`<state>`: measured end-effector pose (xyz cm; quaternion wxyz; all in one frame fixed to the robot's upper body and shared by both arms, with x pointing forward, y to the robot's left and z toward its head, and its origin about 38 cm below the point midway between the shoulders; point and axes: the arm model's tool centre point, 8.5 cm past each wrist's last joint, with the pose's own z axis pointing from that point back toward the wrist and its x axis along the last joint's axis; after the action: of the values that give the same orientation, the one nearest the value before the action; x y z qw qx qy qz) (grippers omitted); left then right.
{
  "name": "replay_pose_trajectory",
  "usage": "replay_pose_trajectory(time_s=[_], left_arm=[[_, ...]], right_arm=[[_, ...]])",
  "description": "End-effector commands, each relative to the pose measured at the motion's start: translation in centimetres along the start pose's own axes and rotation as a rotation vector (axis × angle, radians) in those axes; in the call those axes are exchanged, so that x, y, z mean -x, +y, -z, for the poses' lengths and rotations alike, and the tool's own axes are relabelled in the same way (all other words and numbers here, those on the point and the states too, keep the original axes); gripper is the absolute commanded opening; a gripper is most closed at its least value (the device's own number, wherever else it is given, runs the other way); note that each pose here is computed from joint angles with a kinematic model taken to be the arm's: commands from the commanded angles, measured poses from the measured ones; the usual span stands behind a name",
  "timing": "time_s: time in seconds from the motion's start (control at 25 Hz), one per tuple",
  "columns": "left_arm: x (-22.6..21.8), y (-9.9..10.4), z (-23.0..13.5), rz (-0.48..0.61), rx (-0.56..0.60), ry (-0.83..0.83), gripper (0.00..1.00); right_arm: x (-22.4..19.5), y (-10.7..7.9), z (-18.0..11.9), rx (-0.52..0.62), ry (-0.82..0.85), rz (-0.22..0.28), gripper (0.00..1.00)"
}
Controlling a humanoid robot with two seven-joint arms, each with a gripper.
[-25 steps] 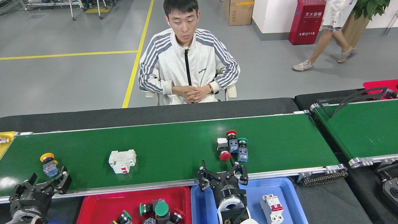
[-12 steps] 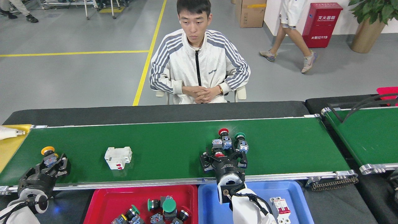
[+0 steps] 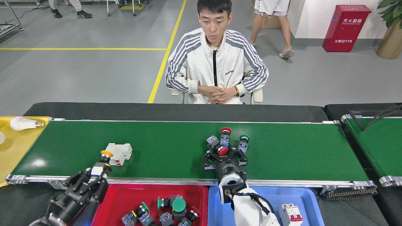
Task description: Pick switch part from conveyor to tray
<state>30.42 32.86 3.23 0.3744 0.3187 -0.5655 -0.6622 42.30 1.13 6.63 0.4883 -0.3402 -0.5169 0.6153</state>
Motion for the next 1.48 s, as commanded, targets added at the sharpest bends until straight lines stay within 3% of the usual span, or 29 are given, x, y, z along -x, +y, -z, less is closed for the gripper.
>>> replay_pose_trajectory(time_s=[0.0,0.16,0.2,0.24,0.28,0.36,0.52,0.6,0.72,0.84,0.96,1.08,1.24,1.44], left_arm=[[-1.2,0.6,0.0,0.001,-0.027,-0.026,0.97],[-2.2,0.3,0.0,-0.024,-0.041,-0.023,1.0],[-2.0,0.4,-0.1,-0.021,-0.043,-0.016,1.0],[-1.5,0.6,-0.4,-0.019,-0.049,0.004,1.0],[-1.1,0.7,-0.7,-0.02,-0.055,0.022,1.0],[1.2,1.6,-1.4,-0.004,-0.079,0.15,1.0],[5.8,2.0,-2.2,0.038,-0.059,0.453,1.0],[7.6,1.7,-3.0,0.074,-0.016,0.484,1.0],[9.2,1.5,-2.8,0.069,0.002,0.502,1.0],[10.7,1.1,-2.5,0.049,0.017,0.523,1.0],[12.5,0.0,-3.4,0.032,0.063,0.555,1.0],[14.3,-0.3,-4.8,0.028,0.089,0.599,1.0],[15.7,-0.4,-5.6,0.019,0.101,0.631,1.0],[16.3,-2.0,-6.2,-0.024,0.14,0.66,1.0]], right_arm=[[-2.4,-1.0,-1.3,0.05,-0.103,-0.024,0.02],[-8.4,1.0,-5.8,0.071,-0.314,-0.117,0.03],[-9.9,1.9,-6.8,0.069,-0.365,-0.144,0.21],[-10.9,2.6,-7.6,0.07,-0.398,-0.178,0.72],[-11.3,2.8,-8.0,0.077,-0.411,-0.196,1.0],[-11.8,3.3,-8.8,0.099,-0.425,-0.193,1.0],[-11.1,2.2,-9.0,0.137,-0.412,-0.171,1.0],[-6.7,0.8,-8.1,0.169,-0.314,-0.14,1.0],[-1.3,-0.6,-8.5,0.243,-0.165,-0.031,1.0],[6.1,-1.0,-8.8,0.309,0.035,0.022,1.0],[13.3,0.1,-10.1,0.319,0.242,0.061,1.0],[17.8,1.2,-11.6,0.295,0.34,0.038,1.0],[22.2,1.2,-13.1,0.275,0.343,-0.056,1.0],[25.4,0.2,-14.1,0.283,0.236,-0.031,1.0]])
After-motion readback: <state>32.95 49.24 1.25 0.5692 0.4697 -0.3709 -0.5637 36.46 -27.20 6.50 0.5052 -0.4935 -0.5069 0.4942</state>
